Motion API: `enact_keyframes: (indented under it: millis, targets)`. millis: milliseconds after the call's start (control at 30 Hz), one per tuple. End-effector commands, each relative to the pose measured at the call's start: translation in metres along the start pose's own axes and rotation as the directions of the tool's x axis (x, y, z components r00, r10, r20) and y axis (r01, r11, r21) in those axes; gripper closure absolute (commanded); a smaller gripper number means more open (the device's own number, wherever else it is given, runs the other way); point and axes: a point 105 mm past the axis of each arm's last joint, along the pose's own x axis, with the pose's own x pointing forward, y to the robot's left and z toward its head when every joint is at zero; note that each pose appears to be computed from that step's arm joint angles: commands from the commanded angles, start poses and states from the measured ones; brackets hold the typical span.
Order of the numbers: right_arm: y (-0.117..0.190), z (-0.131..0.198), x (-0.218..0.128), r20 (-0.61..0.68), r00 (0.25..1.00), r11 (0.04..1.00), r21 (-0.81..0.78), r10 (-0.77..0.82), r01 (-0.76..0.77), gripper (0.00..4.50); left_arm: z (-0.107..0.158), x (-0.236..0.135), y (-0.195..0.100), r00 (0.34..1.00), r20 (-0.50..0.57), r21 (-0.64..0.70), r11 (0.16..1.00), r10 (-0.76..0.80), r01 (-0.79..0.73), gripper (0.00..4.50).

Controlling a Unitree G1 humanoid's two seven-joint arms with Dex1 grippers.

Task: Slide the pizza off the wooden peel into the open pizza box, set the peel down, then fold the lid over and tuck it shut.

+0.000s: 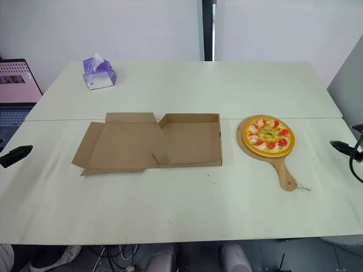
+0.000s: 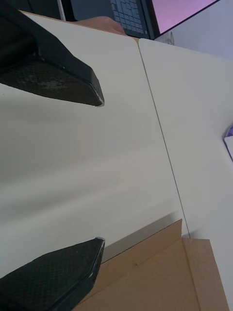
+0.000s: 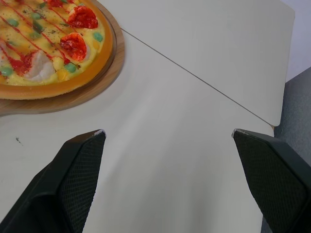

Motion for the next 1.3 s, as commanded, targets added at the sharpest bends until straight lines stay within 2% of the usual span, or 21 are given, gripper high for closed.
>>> enact_keyframes:
  millis: [33,233,1000,1300]
  targets:
    - [-0.01,0.01,-0.01,0.013,0.999,0.999,-0.022,-0.033,0.034,0.01,0.014,-0.01,0.015,0.998,0.018,0.05,0.997,0.066,-0.067,0.0]
    - [-0.015,0.008,-0.013,0.005,0.998,0.998,-0.021,-0.061,0.061,0.01,0.014,-0.011,0.023,0.992,0.025,0.063,0.99,0.126,-0.127,0.0]
    - [-0.017,-0.005,-0.015,-0.024,0.996,0.996,-0.034,-0.089,0.088,0.01,0.017,-0.012,0.028,0.986,0.033,0.084,0.982,0.164,-0.167,0.0]
    - [-0.01,-0.007,-0.015,-0.026,0.998,0.999,-0.024,-0.049,0.048,0.01,0.022,-0.01,0.028,0.986,0.043,0.08,0.984,0.159,-0.162,0.0]
